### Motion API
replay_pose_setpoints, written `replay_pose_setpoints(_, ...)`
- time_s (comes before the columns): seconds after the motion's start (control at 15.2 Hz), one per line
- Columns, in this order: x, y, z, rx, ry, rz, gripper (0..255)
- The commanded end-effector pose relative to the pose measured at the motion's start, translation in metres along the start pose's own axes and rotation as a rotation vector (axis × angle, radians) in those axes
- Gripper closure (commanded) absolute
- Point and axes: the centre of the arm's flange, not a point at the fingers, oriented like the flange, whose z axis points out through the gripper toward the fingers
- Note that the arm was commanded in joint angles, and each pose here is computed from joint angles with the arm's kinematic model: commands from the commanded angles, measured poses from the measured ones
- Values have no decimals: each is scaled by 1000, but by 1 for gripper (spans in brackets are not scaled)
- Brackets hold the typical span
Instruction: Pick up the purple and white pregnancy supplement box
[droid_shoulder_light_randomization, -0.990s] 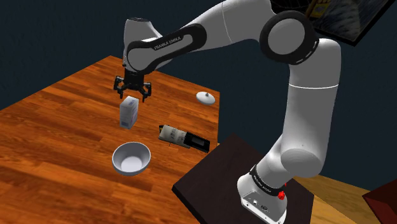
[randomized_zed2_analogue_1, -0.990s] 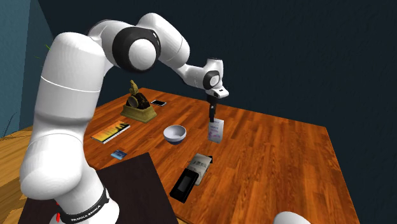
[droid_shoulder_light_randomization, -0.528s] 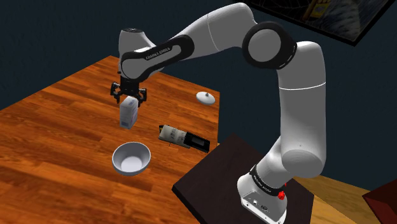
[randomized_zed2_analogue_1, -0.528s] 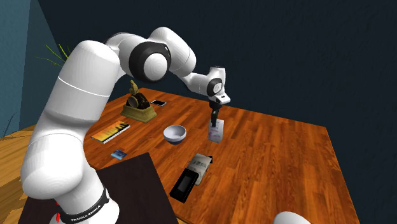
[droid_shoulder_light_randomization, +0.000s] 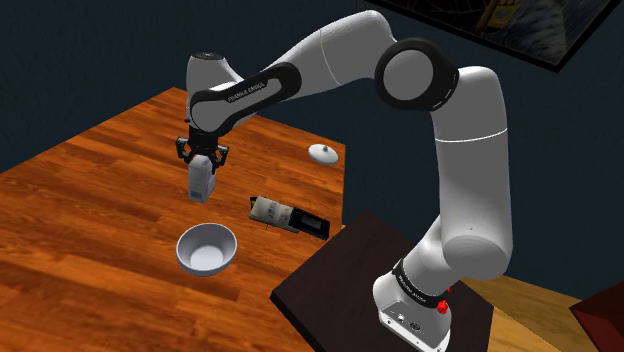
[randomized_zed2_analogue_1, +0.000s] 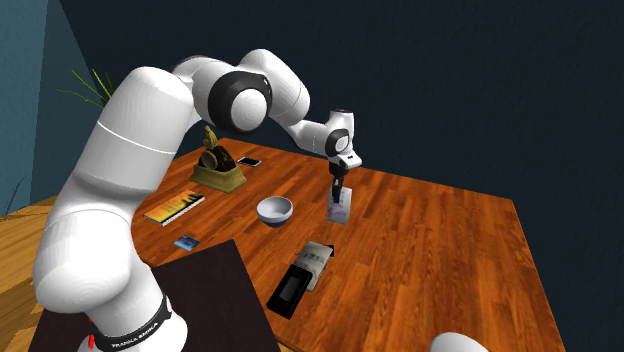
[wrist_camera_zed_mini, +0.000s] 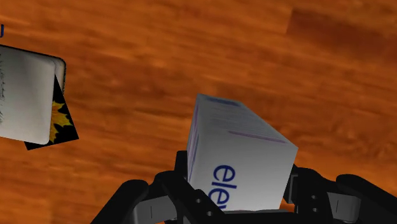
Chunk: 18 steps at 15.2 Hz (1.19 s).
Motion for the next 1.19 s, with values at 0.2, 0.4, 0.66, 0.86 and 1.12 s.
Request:
replay_pose_setpoints(0.2, 0, 0, 0, 0, 0, 0, 255)
replay_pose_setpoints(0.4, 0, 0, -5, 0, 0, 0, 255)
replay_pose_setpoints(0.66, 0, 0, -26, 0, 0, 0, 255)
replay_pose_setpoints(0.86, 0, 0, -42, 0, 0, 0, 255)
replay_pose_setpoints(1.12, 0, -1, -63, 0, 0, 0, 255)
